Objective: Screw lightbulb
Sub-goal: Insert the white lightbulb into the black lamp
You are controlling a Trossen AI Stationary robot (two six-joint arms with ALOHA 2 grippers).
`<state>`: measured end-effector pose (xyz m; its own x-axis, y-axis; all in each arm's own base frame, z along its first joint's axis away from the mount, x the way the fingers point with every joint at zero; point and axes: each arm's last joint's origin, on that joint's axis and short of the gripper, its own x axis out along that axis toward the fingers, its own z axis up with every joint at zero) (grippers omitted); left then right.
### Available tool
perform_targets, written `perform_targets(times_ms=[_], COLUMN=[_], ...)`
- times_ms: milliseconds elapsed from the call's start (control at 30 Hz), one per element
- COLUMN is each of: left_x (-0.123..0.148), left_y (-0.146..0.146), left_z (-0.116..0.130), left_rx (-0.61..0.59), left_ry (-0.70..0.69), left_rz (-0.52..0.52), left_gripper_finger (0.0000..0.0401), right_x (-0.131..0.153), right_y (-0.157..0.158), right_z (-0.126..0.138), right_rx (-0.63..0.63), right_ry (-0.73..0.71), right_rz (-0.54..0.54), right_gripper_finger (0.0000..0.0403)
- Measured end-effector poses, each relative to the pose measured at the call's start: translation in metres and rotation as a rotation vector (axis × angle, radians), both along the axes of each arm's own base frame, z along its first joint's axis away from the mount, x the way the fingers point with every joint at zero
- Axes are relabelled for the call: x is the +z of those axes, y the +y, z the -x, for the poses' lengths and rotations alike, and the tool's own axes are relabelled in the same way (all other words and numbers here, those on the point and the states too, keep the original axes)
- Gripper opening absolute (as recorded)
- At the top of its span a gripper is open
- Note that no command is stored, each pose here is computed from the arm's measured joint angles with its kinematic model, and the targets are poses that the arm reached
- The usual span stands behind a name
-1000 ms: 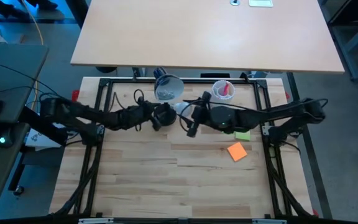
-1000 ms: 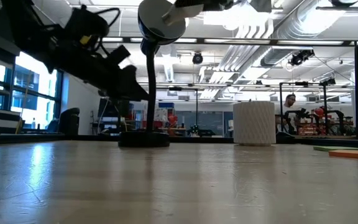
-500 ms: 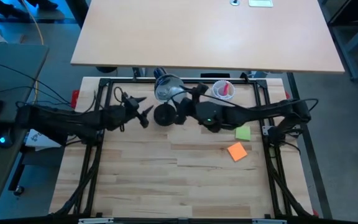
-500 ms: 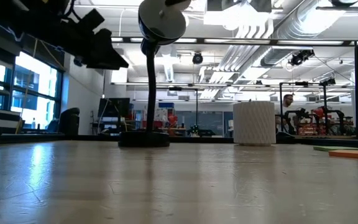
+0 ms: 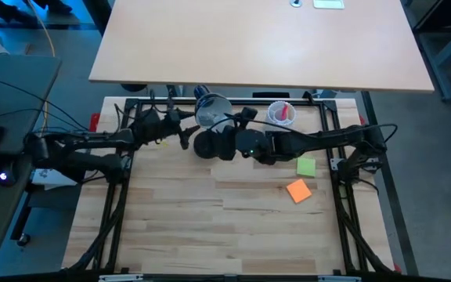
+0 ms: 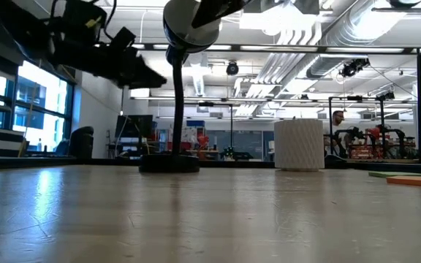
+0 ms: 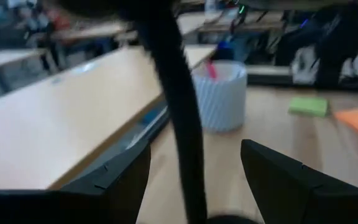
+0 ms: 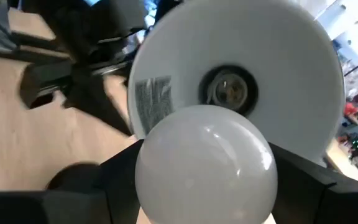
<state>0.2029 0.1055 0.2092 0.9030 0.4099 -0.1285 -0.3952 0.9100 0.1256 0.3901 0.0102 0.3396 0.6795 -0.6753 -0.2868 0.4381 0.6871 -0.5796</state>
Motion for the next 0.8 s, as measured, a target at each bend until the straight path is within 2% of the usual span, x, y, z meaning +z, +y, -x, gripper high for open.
perform_targets(times_ms=[133,233,300,400,467,600,700,800], left_x=[-0.009,-0.013,-0.017,-0.024,-0.034,-0.049,-0.060,-0.058], left_y=[0.000,0.001,0.004,0.010,0.014,0.016,0.023,0.029], left_z=[-0.012,-0.021,-0.025,-0.030,-0.029,-0.030,-0.029,-0.033], left_rx=[-0.143,-0.175,-0.132,-0.005,0.047,0.039,0.130,0.128], left_ry=[-0.030,-0.076,-0.073,-0.053,-0.028,0.008,0.052,0.022], left_rz=[0.020,0.038,0.045,0.069,0.153,0.283,0.277,0.183], left_gripper_finger=[0.0244,0.0244,0.0244,0.0244,0.0244,0.0244,0.0244,0.0244], right_x=[0.004,0.005,0.005,0.004,0.003,0.000,0.000,-0.001], right_y=[0.004,0.005,0.005,0.005,0.005,0.005,0.003,0.003], right_z=[0.009,0.011,0.011,0.012,0.012,0.013,0.013,0.013], right_rx=[0.008,0.044,0.049,0.049,0.051,0.057,0.064,0.077], right_ry=[-0.003,-0.010,-0.005,0.008,0.020,0.047,0.052,0.053], right_rz=[-0.033,-0.066,-0.067,-0.065,-0.067,-0.071,-0.075,-0.087], right_gripper_finger=[0.0264,0.0264,0.0264,0.0264,0.0264,0.0264,0.0264,0.0264])
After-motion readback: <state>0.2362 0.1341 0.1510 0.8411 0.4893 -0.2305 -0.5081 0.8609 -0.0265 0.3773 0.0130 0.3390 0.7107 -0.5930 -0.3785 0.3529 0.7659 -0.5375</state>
